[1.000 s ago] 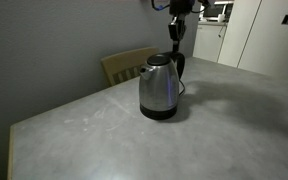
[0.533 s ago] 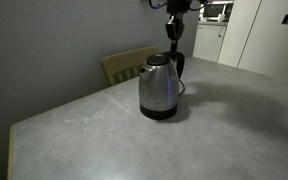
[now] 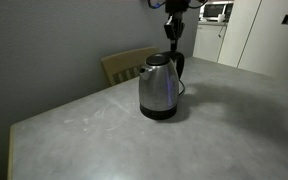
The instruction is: Press the button to open the kettle lid
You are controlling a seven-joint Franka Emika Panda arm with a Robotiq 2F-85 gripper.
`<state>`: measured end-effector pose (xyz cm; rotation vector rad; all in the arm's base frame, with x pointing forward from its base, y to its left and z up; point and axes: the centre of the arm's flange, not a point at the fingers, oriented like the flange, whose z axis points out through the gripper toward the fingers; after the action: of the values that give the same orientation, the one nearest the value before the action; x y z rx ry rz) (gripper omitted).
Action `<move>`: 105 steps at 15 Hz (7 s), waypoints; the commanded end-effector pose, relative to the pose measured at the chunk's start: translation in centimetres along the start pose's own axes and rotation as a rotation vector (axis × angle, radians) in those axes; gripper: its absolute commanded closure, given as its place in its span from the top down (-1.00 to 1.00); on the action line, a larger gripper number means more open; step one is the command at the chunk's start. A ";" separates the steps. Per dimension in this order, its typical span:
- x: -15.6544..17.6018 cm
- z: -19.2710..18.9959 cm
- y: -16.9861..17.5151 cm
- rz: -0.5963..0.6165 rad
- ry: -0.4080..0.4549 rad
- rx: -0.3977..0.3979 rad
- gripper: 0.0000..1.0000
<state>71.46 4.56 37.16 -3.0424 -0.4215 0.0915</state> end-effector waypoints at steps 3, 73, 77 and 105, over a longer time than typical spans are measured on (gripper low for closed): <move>0.5 0.0 1.4 0.020 -0.009 -0.012 -1.00; 2.2 4.4 -0.7 0.061 -0.251 0.088 -1.00; 2.1 3.1 -1.0 0.057 -0.243 0.071 -1.00; 0.7 -5.1 -4.6 0.004 -0.066 -0.119 0.22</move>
<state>72.18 9.51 42.31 -3.1653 -0.4392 0.2016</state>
